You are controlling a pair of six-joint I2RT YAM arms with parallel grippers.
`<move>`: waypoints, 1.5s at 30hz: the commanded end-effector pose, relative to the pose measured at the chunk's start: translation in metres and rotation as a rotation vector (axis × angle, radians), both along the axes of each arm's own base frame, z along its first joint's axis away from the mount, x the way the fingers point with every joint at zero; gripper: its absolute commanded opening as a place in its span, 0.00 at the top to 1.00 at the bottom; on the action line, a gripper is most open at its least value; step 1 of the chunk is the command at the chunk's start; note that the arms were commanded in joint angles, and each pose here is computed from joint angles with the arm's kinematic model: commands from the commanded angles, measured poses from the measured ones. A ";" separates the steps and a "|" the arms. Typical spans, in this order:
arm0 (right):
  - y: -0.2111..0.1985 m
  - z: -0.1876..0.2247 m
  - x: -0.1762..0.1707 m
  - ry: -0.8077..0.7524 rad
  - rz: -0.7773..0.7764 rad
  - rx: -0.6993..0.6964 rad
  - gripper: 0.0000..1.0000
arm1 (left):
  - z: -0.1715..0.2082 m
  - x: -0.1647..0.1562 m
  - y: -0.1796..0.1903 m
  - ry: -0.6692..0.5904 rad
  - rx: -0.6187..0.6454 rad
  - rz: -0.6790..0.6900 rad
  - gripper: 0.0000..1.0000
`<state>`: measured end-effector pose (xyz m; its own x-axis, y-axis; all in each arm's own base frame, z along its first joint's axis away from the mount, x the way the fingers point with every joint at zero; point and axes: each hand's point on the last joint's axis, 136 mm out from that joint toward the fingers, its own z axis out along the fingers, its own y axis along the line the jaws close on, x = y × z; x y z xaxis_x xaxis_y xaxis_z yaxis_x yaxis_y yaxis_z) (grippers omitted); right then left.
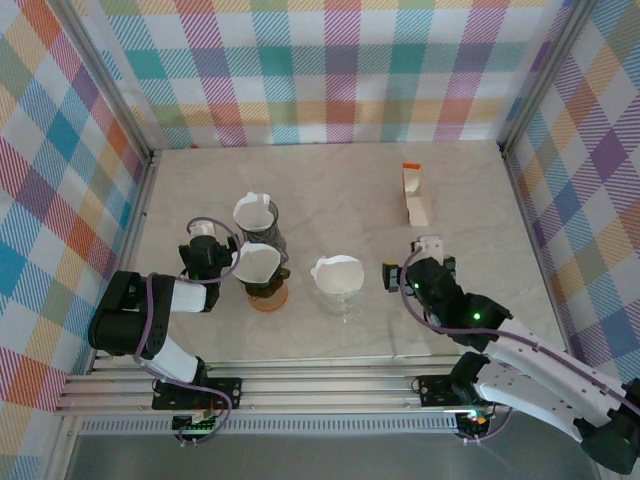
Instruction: Place the coffee filter in the dripper
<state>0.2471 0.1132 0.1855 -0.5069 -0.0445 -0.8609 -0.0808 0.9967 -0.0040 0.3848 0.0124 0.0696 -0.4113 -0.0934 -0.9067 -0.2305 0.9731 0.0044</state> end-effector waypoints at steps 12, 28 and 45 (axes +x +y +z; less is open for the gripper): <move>-0.072 -0.049 0.099 -0.093 -0.169 -0.126 0.01 | 0.012 0.007 0.000 -0.048 -0.010 -0.001 0.00; -0.076 -0.091 0.163 -0.052 -0.010 -0.070 0.01 | 0.012 0.007 0.000 -0.048 -0.012 -0.001 0.00; -0.104 -0.094 0.149 -0.162 -0.081 0.080 0.01 | 0.012 0.007 0.000 -0.047 -0.015 -0.003 0.00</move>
